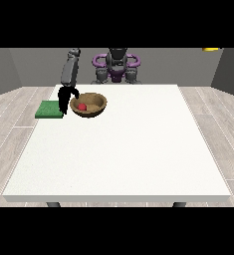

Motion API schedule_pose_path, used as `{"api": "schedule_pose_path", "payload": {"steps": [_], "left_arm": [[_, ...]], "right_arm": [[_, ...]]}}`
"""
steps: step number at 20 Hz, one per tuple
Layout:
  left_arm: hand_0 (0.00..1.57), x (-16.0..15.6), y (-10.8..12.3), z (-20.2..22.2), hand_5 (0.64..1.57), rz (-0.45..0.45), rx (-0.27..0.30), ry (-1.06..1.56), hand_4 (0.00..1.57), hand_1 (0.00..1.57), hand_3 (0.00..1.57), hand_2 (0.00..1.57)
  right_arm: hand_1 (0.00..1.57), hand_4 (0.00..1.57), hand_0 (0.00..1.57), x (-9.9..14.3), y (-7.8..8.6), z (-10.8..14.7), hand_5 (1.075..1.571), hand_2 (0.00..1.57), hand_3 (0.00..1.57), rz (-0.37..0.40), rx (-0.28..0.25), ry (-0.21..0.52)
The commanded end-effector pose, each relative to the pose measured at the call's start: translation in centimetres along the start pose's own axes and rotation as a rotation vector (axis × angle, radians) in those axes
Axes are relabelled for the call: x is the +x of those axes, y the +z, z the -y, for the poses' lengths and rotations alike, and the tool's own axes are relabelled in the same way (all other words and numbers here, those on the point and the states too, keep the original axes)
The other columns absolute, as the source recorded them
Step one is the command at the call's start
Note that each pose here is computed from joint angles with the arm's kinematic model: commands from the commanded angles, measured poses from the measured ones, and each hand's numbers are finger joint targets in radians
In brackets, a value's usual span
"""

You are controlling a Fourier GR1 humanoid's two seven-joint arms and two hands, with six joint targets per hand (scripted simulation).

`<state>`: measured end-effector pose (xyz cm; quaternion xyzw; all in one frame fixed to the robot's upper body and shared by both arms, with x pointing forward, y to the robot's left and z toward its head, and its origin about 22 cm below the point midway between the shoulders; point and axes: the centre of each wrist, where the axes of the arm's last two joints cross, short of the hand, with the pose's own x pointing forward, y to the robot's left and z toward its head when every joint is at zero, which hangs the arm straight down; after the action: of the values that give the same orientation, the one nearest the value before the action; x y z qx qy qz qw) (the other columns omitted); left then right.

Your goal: Pick the cup and pour the ball into the bowl, then pick the bowl and place it on the pad

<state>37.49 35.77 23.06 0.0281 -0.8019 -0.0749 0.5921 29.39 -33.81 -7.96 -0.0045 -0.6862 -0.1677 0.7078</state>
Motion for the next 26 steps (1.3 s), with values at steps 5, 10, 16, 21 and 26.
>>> {"api": "schedule_pose_path", "payload": {"steps": [5,10,16,21,26], "left_arm": [[0.00,3.0,1.2,-1.4,1.534,0.082,-0.015,-0.011,1.01,0.00,0.00,0.00],[0.00,3.0,1.3,-2.0,1.538,0.053,-0.007,-0.024,1.02,0.00,0.00,0.00],[0.00,4.9,1.3,-2.1,1.545,0.077,0.007,-0.006,1.02,0.00,0.00,0.00],[0.00,5.9,1.7,-4.2,1.533,0.144,-0.007,-0.015,1.02,0.00,0.00,0.00],[0.00,5.0,2.3,-4.3,1.523,0.134,-0.011,0.003,1.07,0.00,0.00,0.00]], "right_arm": [[0.00,0.48,0.00,-0.7,0.2,2.6,1.549,0.00,0.00,0.065,-0.009,-0.026],[0.00,0.46,0.00,0.0,-1.4,-0.8,1.547,0.00,0.00,0.065,0.006,-0.006],[0.00,0.47,0.00,-1.0,-1.0,-1.5,1.547,0.00,0.00,0.064,0.007,-0.013],[1.48,0.62,1.48,-1.4,0.2,1.0,1.491,1.57,0.45,-0.091,-0.173,0.094],[1.57,0.90,1.57,-1.6,2.5,4.0,1.495,1.57,1.57,-0.153,-0.270,0.299]]}}
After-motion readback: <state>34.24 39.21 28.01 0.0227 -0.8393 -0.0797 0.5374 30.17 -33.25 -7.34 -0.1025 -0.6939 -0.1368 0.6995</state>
